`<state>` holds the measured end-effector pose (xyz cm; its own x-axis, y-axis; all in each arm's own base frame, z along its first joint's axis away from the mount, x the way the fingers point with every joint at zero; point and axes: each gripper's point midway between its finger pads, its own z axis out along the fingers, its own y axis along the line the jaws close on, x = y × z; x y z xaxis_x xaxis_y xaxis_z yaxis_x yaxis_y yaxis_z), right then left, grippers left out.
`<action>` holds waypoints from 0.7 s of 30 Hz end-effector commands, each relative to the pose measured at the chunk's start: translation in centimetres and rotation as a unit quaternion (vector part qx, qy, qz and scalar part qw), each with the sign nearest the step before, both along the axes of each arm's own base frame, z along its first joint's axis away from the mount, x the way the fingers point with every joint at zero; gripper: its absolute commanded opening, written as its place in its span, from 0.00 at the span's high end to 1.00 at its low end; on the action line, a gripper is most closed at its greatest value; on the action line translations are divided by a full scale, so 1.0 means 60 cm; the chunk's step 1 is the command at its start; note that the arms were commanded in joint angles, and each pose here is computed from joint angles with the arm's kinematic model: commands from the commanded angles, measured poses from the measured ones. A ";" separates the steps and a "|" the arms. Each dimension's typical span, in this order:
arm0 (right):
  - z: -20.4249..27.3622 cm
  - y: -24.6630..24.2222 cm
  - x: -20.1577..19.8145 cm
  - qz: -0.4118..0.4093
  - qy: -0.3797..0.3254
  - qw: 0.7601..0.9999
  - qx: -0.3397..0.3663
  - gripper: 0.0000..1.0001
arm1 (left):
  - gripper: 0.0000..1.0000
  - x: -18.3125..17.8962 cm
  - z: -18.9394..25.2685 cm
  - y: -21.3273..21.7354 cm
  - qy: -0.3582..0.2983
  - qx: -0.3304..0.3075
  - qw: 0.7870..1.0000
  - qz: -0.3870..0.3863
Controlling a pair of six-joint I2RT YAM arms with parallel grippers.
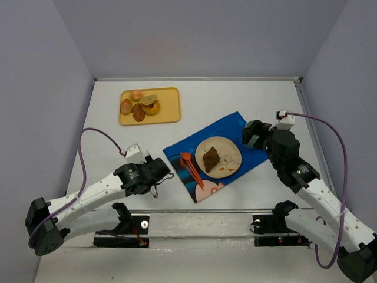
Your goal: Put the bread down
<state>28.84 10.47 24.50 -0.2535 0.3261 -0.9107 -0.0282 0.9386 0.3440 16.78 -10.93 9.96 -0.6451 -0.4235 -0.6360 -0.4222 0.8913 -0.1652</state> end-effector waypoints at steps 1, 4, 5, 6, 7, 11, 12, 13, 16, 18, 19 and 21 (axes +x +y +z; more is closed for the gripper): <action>0.006 -0.005 0.005 -0.013 -0.008 1.000 0.005 0.00 | 0.29 -0.012 -0.026 0.017 -0.009 -0.046 0.997 0.059; 0.001 -0.007 0.007 -0.017 -0.005 1.000 0.003 0.00 | 0.28 -0.016 -0.027 0.016 -0.007 -0.056 0.997 0.057; 0.001 -0.007 0.008 -0.018 -0.004 1.000 0.003 0.00 | 0.24 -0.015 -0.027 0.017 -0.008 -0.056 0.997 0.061; 0.000 -0.008 0.008 -0.020 -0.004 1.000 0.003 0.00 | 0.07 -0.015 -0.027 0.017 -0.009 -0.055 0.997 0.060; 0.000 -0.009 0.008 -0.021 -0.003 1.000 0.003 0.00 | 0.04 -0.015 -0.026 0.018 -0.008 -0.052 0.997 0.059; 0.006 -0.005 0.007 -0.015 -0.008 1.000 0.007 0.00 | 0.01 -0.008 -0.011 0.015 -0.015 -0.046 0.997 0.054; 0.007 -0.005 0.006 -0.013 -0.008 1.000 0.006 0.00 | 0.01 -0.006 -0.007 0.015 -0.017 -0.043 0.998 0.051; 0.007 -0.005 0.007 -0.014 -0.008 1.000 0.006 0.00 | 0.01 0.000 0.007 0.013 -0.027 -0.043 0.997 0.052; 0.013 -0.005 0.007 -0.013 -0.011 1.000 0.008 0.00 | 0.01 0.018 0.047 0.011 -0.057 -0.042 0.996 0.053; 0.017 -0.003 0.005 -0.010 -0.014 1.000 0.012 0.00 | 0.01 0.030 0.073 0.010 -0.080 -0.043 0.995 0.052; 0.021 -0.002 0.005 -0.008 -0.016 1.000 0.013 0.00 | 0.01 0.042 0.096 0.010 -0.102 -0.043 0.992 0.052; 0.023 -0.001 0.004 -0.005 -0.018 1.000 0.013 0.00 | 0.01 0.055 0.122 0.005 -0.128 -0.050 0.989 0.052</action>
